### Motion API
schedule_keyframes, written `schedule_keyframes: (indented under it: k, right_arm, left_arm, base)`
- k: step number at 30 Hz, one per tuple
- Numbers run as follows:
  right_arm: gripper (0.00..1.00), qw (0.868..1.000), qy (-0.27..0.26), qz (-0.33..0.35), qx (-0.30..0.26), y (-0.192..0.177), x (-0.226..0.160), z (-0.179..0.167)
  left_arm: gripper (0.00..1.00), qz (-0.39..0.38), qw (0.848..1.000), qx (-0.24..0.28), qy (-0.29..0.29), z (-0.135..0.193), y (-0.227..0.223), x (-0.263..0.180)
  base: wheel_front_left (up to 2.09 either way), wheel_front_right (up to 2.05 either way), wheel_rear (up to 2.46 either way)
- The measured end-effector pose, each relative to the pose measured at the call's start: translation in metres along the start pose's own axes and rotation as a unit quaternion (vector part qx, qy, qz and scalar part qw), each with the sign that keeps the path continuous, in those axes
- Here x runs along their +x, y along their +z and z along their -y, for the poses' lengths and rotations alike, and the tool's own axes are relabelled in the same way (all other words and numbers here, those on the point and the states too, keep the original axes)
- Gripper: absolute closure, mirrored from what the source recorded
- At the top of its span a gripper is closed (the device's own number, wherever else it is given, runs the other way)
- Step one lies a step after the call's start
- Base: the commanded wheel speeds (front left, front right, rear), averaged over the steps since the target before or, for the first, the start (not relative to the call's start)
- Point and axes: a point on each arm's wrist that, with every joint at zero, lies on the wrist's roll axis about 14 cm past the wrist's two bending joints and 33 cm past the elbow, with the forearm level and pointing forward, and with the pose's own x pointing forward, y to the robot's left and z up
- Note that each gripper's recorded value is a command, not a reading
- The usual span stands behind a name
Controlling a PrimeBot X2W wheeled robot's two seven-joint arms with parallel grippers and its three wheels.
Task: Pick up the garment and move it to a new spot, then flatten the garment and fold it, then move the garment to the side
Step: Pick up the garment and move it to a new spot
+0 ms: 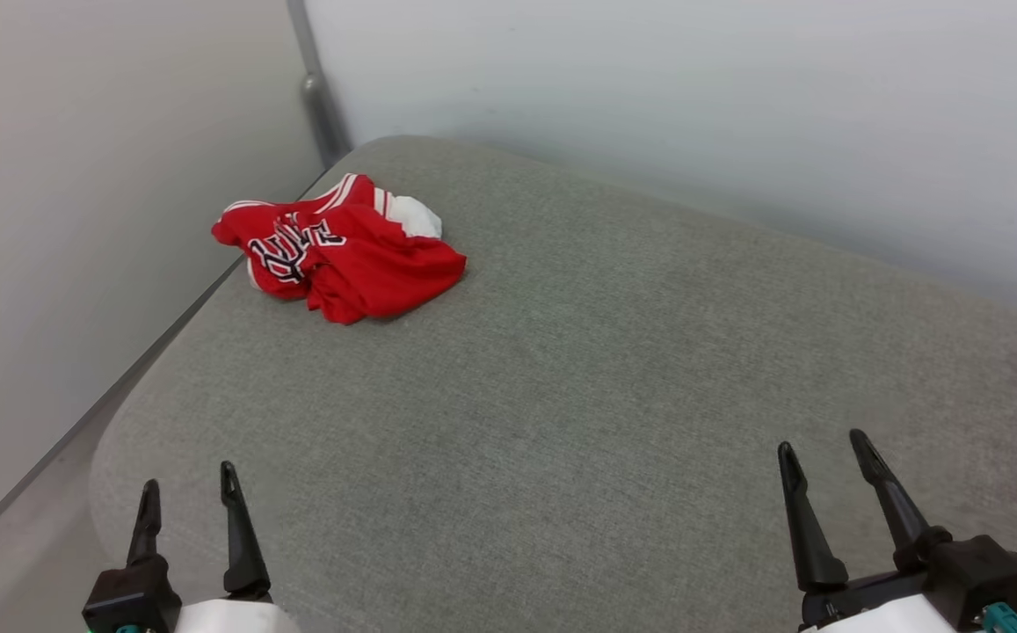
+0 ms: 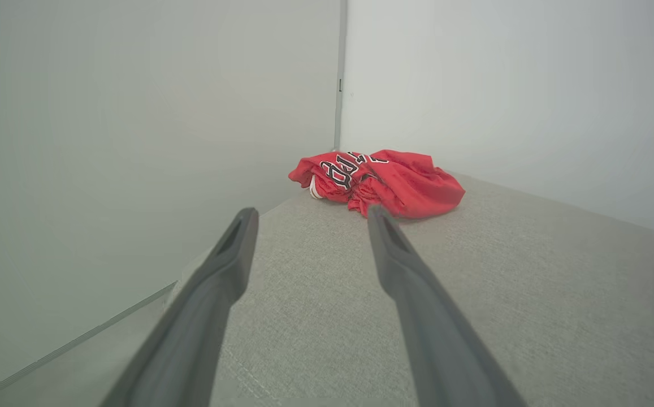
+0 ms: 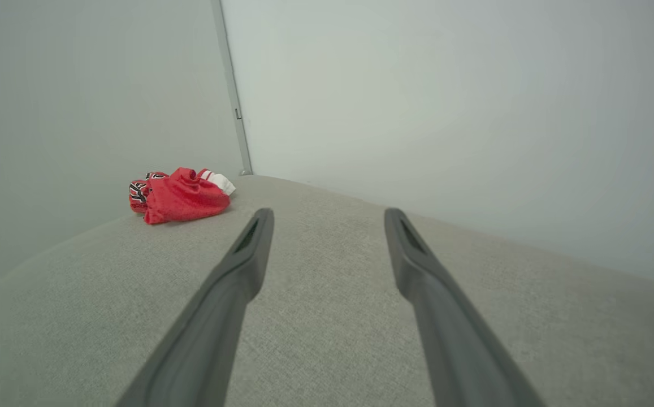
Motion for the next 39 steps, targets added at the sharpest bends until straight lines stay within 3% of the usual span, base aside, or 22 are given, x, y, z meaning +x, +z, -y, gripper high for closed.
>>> schedule_keyframes:
  k: [9,15,24,30,39]
  right_arm:
    - [0.0,1.0,0.01,-0.004,-0.002,-0.004,0.004,-0.005]
    - [0.0,1.0,-0.003,-0.008,-0.013,-0.008,0.005,0.007]
    - [0.0,0.999,-0.032,0.001,-0.036,-0.017,0.025,0.04]
    - [0.0,0.997,-0.054,0.003,-0.048,-0.03,0.038,0.067]
    - [0.0,0.993,-0.092,-0.002,-0.069,-0.055,0.045,0.106]
  left_arm:
    - [0.0,-0.005,1.0,0.004,0.005,-0.004,-0.002,-0.001]
    - [0.0,0.027,1.0,-0.004,-0.012,0.0,0.017,0.031]
    - [0.0,0.092,0.994,0.046,-0.04,0.009,0.064,0.134]
    - [0.0,0.128,0.99,0.036,-0.049,0.028,0.091,0.205]
    - [0.0,0.098,0.993,0.021,-0.063,0.052,0.087,0.298]
  base:
    - [0.0,0.0,0.0]
    - [0.0,0.0,0.0]
    - [0.0,0.0,0.0]
    - [0.0,0.0,0.0]
    - [0.0,0.0,0.0]
